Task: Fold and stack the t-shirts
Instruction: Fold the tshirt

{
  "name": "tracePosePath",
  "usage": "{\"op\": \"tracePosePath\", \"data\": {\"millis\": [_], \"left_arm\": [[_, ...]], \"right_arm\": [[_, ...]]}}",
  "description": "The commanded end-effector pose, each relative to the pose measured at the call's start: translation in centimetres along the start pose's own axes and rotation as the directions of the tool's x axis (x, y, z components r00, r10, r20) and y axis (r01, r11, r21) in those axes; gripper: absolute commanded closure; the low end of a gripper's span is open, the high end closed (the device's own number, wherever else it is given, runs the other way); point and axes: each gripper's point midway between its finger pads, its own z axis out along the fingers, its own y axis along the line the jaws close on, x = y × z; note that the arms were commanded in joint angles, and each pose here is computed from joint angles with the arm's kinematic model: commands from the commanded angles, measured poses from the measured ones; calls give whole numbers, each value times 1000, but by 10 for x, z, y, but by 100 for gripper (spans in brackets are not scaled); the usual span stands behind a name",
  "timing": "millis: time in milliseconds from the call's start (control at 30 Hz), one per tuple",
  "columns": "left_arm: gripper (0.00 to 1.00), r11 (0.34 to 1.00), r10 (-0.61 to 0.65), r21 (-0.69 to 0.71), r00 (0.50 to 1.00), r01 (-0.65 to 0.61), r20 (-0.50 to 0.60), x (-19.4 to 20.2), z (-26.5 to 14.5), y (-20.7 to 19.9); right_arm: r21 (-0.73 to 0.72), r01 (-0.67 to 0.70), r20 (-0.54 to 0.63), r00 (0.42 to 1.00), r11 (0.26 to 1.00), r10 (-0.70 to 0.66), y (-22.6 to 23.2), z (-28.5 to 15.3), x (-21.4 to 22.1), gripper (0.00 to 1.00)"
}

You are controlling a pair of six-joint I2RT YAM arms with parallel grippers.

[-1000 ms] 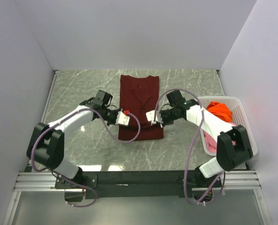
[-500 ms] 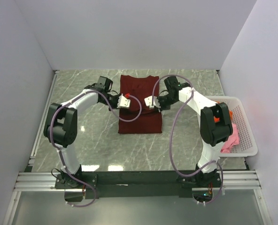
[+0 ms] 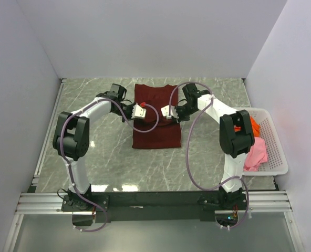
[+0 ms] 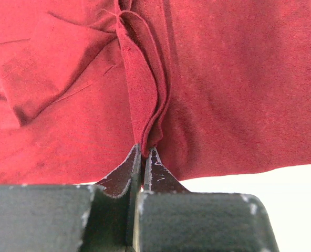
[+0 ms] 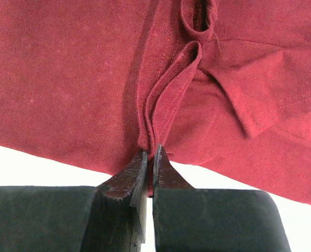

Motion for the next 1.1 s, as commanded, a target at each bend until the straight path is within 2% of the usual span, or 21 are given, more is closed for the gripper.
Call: {"op": "tracePosePath", "data": {"millis": [0,233,267,333,367,467,633,733,800,833,867,933,967,1033,1067], "left_arm": [[100,999,35,-25,999,-34,23,-6,-4,17],[100,1000,14,-19,1000,-14,15,7,5,23],[97,1000,12,-28,1000,-11,13,9,4,26],[85,999,-10,-51,1000,11,13,12,4,33],[69,998,-17,-64,1000,18,10,12,3,39],[55,986,-76,-145,997,78,21,18,-9,62],[49,909,-224,-337,969,245,100,11,-46,108],[49,874,-284,-366,948,318,145,4,-66,104],[48,889,-304,-316,943,332,136,2,-65,81],[47,908,-256,-302,956,289,145,-11,-73,73],[45,914,-287,-258,948,313,136,-7,-65,48],[44,925,-248,-261,959,276,136,-22,-70,30],[44,936,-260,-214,958,281,124,-20,-56,3],[43,959,-180,-198,977,201,118,-33,-56,-19],[42,968,-184,-152,977,198,104,-31,-42,-46]], "right_arm": [[31,22,7,1000,999,-22,-18,-10,-1,100],[17,18,-7,1000,1000,-18,-25,1,13,100],[19,24,-15,1000,1000,-23,-27,0,13,96],[13,17,-21,1000,1000,-17,-26,2,15,79],[26,17,-25,1000,1000,-16,-29,2,16,59],[92,5,-30,1000,996,-3,-43,-7,15,35],[234,-67,-41,996,970,79,-77,-36,14,31],[258,-139,-23,988,956,150,-79,-58,6,30],[223,-154,-20,986,962,163,-64,-64,0,31],[210,-157,-15,986,965,163,-54,-73,-9,31],[170,-173,-1,984,970,176,-36,-67,-12,31],[152,-152,9,988,977,153,-17,-73,-26,32],[96,-144,-3,989,985,145,7,-60,-28,34],[86,-115,-13,993,990,116,25,-57,-37,36],[44,-130,-20,991,991,131,48,-45,-34,39]]}}
